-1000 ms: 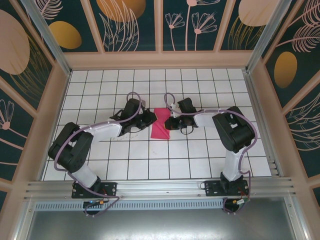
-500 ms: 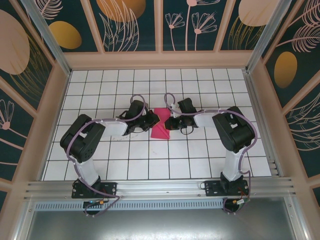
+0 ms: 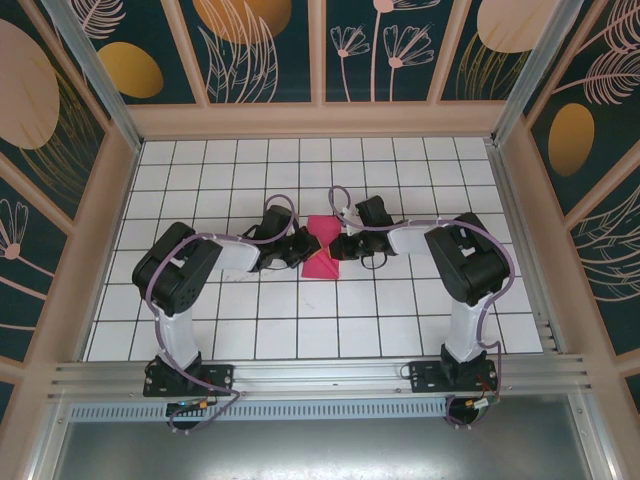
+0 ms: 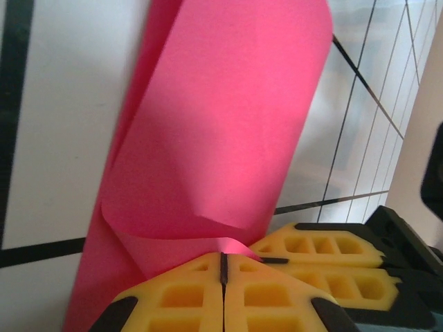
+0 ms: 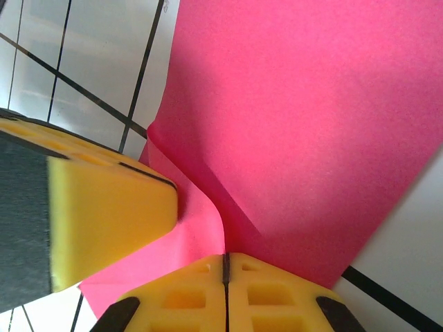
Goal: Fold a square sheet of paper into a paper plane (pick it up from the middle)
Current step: Fold the triangle a second time at the center of the table.
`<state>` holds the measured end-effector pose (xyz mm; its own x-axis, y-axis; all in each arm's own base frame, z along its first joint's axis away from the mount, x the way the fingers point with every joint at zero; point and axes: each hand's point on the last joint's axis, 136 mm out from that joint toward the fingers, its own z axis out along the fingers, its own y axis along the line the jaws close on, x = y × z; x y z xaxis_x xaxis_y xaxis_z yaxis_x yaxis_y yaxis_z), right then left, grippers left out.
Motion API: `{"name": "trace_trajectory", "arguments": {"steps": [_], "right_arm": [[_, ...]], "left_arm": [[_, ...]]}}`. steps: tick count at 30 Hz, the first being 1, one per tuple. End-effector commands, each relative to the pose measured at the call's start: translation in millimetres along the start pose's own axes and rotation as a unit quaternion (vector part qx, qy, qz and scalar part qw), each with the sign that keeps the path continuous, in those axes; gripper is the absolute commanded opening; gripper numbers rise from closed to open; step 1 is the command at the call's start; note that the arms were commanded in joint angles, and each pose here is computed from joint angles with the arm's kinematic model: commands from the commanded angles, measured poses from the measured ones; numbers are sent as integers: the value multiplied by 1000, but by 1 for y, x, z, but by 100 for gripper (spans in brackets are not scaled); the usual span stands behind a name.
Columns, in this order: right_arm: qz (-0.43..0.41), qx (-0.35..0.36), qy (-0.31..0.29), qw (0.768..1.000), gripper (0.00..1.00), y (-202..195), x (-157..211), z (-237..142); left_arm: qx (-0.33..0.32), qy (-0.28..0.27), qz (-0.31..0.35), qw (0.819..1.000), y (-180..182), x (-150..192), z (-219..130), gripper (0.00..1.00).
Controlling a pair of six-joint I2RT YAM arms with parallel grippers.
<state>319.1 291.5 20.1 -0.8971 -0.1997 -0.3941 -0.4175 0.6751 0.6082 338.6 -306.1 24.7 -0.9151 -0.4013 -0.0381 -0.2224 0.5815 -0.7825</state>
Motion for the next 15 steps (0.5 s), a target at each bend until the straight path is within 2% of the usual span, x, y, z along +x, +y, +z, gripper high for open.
{"name": "trace_trajectory", "arguments": {"steps": [1, 6, 15], "right_arm": [[9, 12, 9, 1000, 7, -8, 9, 3], [12, 1, 2, 1000, 11, 0, 3, -1], [27, -3, -33, 999, 31, 17, -17, -24]], "left_arm": [[-4, 8, -2, 1000, 6, 3, 4, 8], [-34, 14, -3, 999, 27, 8, 6, 7], [-60, 20, -3, 998, 48, 14, 8, 7]]}}
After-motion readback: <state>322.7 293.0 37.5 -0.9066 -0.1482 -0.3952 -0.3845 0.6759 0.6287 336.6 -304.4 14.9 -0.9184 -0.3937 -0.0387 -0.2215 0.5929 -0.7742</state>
